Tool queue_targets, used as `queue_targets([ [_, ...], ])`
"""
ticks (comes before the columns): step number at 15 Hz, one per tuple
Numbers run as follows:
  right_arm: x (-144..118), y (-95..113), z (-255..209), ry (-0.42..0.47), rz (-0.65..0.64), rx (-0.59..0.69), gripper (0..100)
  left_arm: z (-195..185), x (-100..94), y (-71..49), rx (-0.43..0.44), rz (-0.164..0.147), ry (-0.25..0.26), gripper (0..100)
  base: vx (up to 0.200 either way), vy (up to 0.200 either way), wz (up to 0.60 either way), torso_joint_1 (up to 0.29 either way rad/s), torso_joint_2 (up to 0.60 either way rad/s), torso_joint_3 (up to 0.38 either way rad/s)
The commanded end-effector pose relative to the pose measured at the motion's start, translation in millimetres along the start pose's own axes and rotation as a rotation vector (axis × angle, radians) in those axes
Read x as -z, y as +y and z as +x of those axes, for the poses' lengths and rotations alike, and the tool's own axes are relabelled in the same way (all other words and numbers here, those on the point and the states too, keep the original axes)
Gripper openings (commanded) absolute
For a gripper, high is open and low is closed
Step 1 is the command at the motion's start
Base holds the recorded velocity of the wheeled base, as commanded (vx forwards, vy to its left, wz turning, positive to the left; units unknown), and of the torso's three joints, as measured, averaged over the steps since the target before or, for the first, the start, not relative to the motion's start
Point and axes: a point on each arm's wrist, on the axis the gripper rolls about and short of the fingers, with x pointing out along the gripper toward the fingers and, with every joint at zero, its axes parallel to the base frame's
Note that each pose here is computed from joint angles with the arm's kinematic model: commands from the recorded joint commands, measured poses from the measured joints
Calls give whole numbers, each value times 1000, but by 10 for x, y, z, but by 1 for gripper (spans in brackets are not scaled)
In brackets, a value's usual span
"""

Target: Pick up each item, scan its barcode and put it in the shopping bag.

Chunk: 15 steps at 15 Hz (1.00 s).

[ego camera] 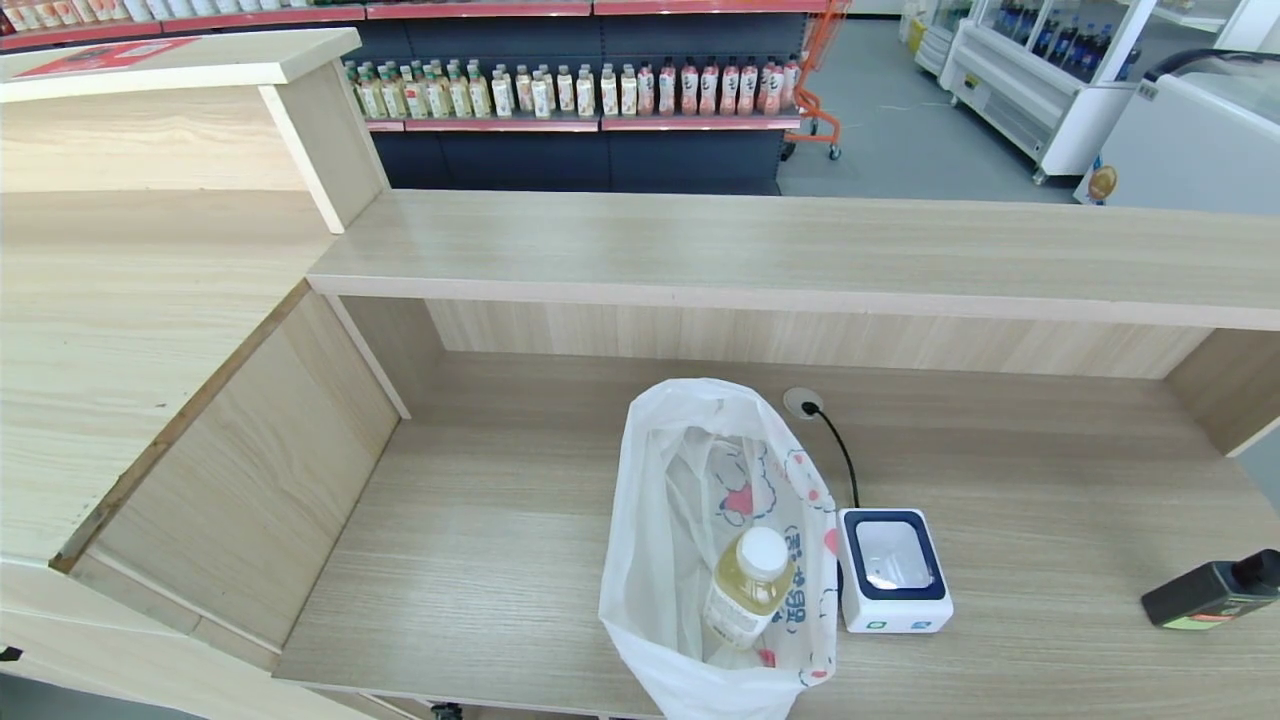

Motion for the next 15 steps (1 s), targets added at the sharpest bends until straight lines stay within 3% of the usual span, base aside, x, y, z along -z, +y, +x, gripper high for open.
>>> queue_targets([
  [1,10,1,-8,-2,0,3,100,0,0,0,0,0,0,100,-200,0,0,2,-2,2],
  [6,29,2,-23,-3,7,27,100,0,0,0,0,6,0,100,-200,0,0,2,0,4],
  [9,26,0,-37,-8,16,40,100,0,0,0,0,2,0,100,0,0,0,0,0,0],
  [10,35,2,-39,-4,22,56,100,0,0,0,-1,14,0,100,0,-200,0,-7,-2,12],
  [15,112,20,-62,30,53,113,100,0,0,0,-1,17,0,100,0,-200,0,10,7,3],
])
